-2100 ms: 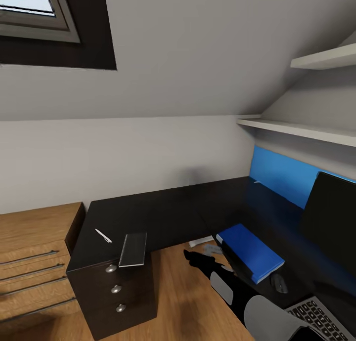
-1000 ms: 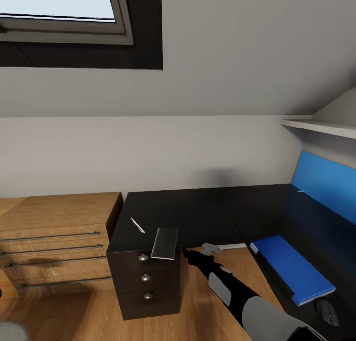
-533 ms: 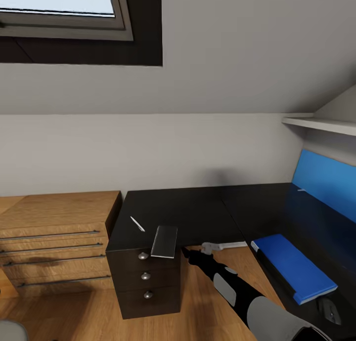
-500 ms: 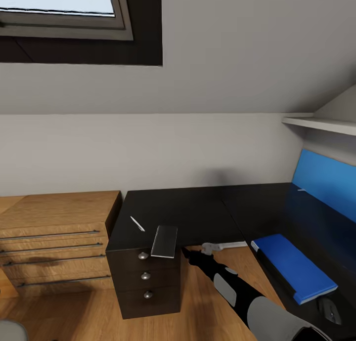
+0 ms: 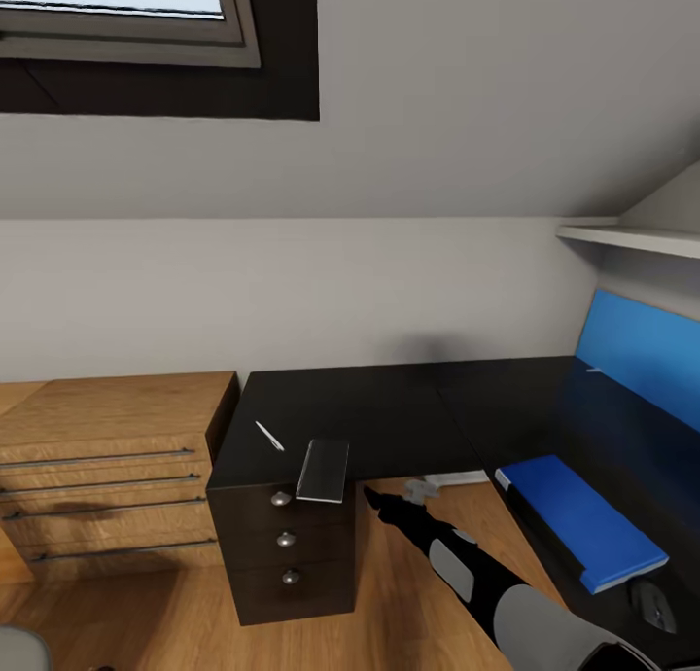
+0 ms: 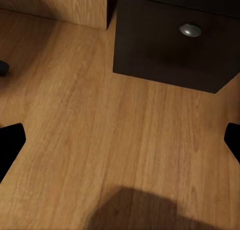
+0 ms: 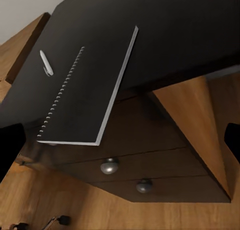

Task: In the bedroom, organize the workspace by keeping the computer under the desk, ensuring the monitor is on the desk, placing the keyboard on the desk next to the monitor, placing the mouse on the desk next to the keyboard, moving the folder from the swivel chair onto the desk next to the mouse, stacking the notebook on top of the folder with the pen on top of the notebook, and positioning the swivel chair next to the desk.

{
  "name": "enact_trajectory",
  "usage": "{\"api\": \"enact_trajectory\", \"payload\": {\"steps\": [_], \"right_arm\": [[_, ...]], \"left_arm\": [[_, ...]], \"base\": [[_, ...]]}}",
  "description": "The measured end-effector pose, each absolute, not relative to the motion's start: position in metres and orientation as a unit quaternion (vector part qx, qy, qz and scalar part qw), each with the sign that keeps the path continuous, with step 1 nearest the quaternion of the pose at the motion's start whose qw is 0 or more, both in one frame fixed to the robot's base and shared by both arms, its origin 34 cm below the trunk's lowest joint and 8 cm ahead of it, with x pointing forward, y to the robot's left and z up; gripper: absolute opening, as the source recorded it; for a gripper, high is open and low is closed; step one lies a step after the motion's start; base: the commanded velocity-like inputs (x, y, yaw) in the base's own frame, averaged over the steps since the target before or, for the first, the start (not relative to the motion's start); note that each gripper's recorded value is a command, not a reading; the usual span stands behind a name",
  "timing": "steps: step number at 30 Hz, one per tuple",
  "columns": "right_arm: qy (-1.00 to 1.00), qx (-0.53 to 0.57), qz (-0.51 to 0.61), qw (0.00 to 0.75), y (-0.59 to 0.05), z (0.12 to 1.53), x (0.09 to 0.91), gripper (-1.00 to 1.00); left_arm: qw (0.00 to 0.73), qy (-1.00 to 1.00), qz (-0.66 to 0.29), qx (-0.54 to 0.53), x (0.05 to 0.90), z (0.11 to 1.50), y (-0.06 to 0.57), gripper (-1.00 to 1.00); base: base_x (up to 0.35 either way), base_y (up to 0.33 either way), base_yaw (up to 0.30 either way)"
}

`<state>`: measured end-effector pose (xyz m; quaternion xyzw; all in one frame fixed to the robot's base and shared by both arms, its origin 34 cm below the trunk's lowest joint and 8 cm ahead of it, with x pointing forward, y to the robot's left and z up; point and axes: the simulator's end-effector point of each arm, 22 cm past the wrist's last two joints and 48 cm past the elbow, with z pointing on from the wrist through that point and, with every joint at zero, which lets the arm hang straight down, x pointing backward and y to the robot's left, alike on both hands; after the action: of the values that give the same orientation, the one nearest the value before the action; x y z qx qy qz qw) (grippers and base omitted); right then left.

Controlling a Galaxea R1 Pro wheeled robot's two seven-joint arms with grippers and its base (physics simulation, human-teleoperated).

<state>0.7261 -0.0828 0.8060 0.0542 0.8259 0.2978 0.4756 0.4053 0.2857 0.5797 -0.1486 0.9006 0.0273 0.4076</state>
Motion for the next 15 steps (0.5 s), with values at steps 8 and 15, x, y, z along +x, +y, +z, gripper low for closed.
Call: {"api": "enact_trajectory", "payload": {"steps": [8, 15], "right_arm": [[0.819, 0.063, 0.315, 0.476, -0.081, 0.799, 0.727, 1.0], [0.815, 0.059, 0.325, 0.477, -0.077, 0.791, 0.726, 1.0]], "left_arm": [[0.408, 0.901, 0.027, -0.148, 0.406, 0.568, 0.286, 1.0], [0.408, 0.9, 0.027, -0.148, 0.406, 0.557, 0.286, 1.0]], "base": [[0.0, 0.0, 0.0], [0.0, 0.0, 0.0]]}}
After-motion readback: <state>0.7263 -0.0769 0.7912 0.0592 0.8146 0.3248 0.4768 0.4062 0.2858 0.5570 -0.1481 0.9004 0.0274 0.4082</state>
